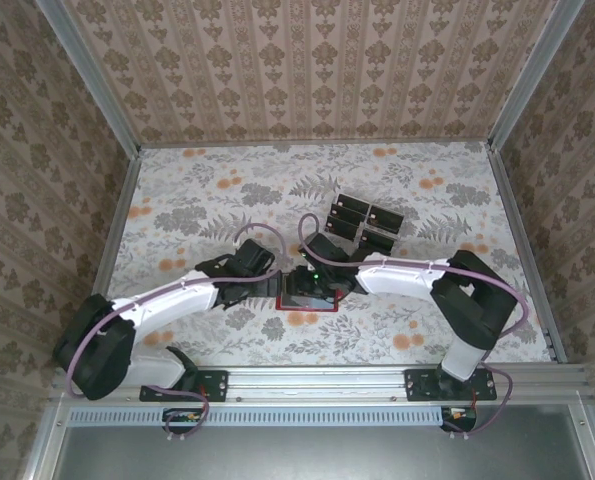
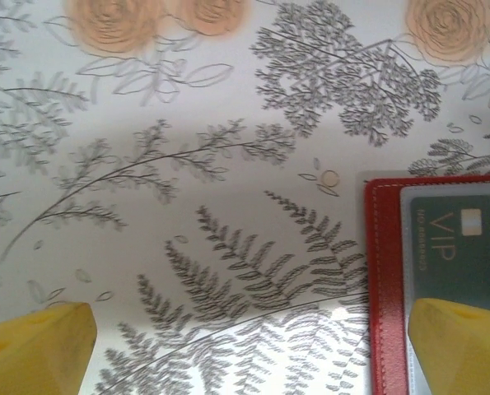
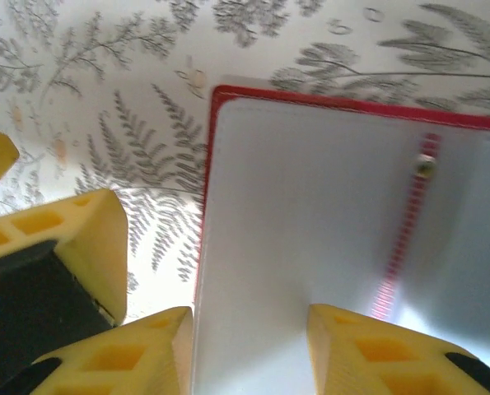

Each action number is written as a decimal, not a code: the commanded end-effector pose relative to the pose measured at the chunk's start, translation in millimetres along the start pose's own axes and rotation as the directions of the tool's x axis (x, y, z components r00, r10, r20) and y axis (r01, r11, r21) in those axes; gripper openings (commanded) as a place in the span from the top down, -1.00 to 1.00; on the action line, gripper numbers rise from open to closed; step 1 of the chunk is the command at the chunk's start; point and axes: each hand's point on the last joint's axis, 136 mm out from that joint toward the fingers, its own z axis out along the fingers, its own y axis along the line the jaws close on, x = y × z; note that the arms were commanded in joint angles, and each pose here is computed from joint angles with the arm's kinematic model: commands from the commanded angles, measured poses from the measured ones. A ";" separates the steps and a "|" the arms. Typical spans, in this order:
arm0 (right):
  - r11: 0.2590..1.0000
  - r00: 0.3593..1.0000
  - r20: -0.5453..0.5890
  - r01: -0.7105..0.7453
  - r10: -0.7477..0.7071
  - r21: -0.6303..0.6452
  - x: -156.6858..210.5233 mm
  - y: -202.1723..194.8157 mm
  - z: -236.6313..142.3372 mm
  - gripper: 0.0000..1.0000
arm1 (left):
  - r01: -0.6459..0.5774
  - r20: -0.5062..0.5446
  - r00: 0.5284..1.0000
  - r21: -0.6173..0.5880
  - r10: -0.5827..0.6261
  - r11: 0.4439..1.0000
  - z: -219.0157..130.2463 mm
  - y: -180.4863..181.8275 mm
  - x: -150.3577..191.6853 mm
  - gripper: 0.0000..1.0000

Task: Put the credit cards into the card holder
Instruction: Flip over the card slot in the card holder, then pick up the credit card from the storage box.

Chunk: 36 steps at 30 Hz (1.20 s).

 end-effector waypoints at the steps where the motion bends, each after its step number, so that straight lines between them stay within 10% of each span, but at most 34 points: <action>1: 0.999 0.999 -0.039 0.026 -0.027 -0.021 4.1 16.5 12.7 0.07 | 0.043 0.014 0.999 -0.063 -0.043 0.997 -8.6 21.2 2.7 -1.00; 12: 0.999 0.996 -0.079 0.042 -0.043 -0.026 6.5 18.4 43.6 0.07 | 0.073 0.046 0.997 -0.073 -0.069 0.995 -24.8 33.1 1.0 -1.00; 21: 0.984 0.987 0.056 0.155 -0.151 -0.083 -33.9 49.3 -43.6 0.03 | 0.049 0.033 0.998 -0.056 -0.047 0.997 -21.4 24.6 -1.8 -1.00; 36: 0.871 0.946 0.108 0.231 -0.305 0.434 -99.1 -92.8 -155.8 0.05 | -0.109 -0.008 0.994 -0.053 0.109 0.993 -3.5 -27.0 -10.6 -1.00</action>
